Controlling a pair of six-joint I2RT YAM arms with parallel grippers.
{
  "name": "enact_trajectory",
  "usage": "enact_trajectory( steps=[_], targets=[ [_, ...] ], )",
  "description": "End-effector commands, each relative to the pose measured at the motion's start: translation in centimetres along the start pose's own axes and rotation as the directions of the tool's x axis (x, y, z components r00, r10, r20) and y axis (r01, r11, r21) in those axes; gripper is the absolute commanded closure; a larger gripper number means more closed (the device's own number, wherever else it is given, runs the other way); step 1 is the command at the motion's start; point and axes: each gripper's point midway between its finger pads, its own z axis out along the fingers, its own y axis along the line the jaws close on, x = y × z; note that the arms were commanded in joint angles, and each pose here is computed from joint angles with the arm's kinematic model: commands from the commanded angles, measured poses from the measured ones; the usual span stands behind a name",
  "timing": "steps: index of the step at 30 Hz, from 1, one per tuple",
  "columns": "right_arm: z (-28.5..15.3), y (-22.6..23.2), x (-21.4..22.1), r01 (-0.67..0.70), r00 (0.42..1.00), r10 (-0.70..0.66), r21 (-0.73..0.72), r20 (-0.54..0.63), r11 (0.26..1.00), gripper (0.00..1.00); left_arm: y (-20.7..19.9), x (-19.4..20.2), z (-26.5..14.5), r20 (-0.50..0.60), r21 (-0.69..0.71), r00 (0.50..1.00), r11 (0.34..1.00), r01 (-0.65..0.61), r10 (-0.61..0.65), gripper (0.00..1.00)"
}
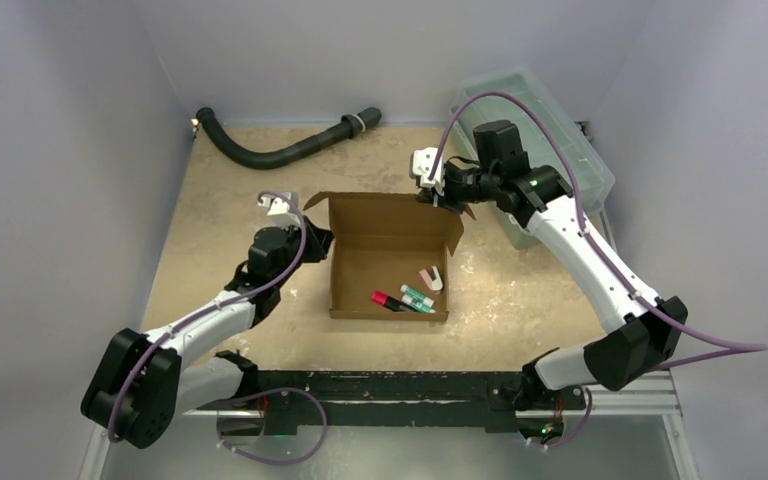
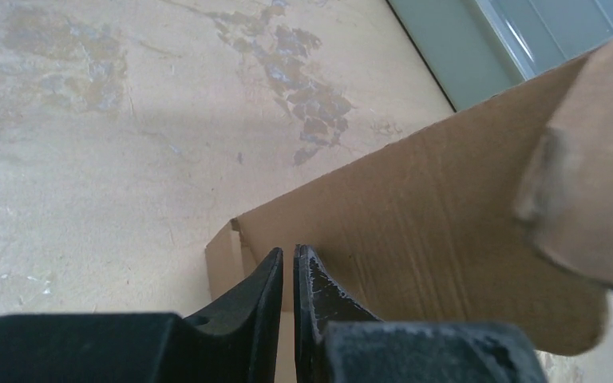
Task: Fold the paper box
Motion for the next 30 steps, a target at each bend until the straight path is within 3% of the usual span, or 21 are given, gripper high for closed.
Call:
enact_trajectory(
  steps=[1, 15, 30],
  targets=[
    [0.0, 0.3, -0.6, -0.013, 1.0, 0.013, -0.01, 0.028, 1.0, 1.0, -0.4, 0.5, 0.2, -0.006, 0.037, 0.999, 0.999, 0.033, -0.033, 0.91],
    [-0.2, 1.9, 0.5, 0.005, 1.0, -0.005, -0.059, 0.004, 0.998, 1.0, 2.4, 2.2, -2.2, -0.001, -0.066, 0.999, 0.997, 0.038, -0.038, 0.92],
    [-0.3, 3.1, 0.9, 0.011, 1.0, -0.011, -0.106, 0.001, 0.994, 1.0, 1.9, 1.7, -2.9, -0.008, -0.056, 0.999, 0.998, 0.043, -0.043, 0.93]
  ],
)
